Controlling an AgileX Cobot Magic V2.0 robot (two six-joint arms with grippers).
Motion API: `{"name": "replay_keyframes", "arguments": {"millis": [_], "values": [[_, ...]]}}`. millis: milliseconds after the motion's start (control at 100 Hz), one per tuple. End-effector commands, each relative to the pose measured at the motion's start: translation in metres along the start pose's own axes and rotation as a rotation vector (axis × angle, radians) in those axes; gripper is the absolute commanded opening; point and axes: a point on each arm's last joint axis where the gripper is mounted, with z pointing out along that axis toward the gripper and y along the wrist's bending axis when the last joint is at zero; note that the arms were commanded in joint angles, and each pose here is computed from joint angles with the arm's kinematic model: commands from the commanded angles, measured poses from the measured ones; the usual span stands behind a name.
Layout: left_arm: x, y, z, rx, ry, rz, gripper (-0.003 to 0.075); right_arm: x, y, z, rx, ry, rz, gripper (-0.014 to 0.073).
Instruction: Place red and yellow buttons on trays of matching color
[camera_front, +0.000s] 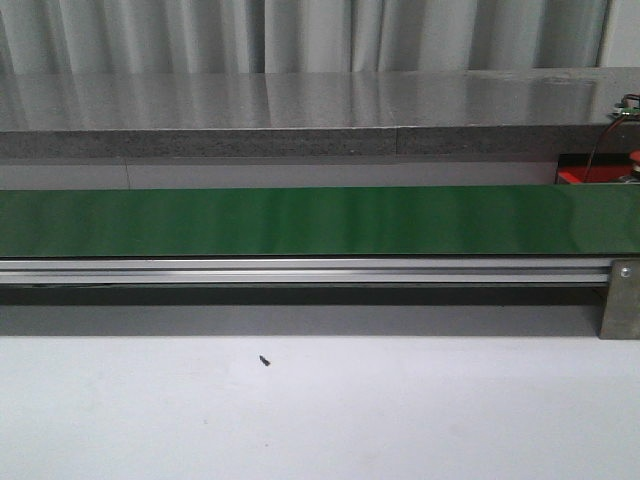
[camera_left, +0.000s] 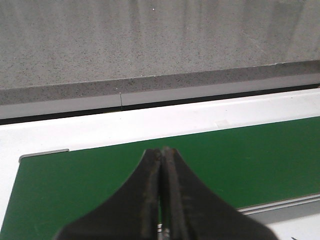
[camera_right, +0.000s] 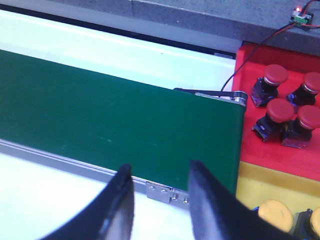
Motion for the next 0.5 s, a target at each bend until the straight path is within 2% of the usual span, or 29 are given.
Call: {"name": "replay_keyframes", "arguments": {"millis": [0, 70, 490], "values": [[-0.0121, -0.0006, -0.0035, -0.009, -0.067, -0.020, -0.0020, -0.0108, 0.0006, -0.0119, 0.025, -0.116, -0.008, 0.0037], [-0.0121, -0.0006, -0.0035, -0.009, -0.067, -0.020, -0.0020, -0.0107, 0.0011, -0.0144, 0.026, -0.125, -0.009, -0.0072], [-0.0121, -0.0006, -0.0035, -0.009, -0.067, -0.020, -0.0020, -0.0098, 0.0014, -0.0138, 0.021, -0.113, -0.008, -0.0068]]}}
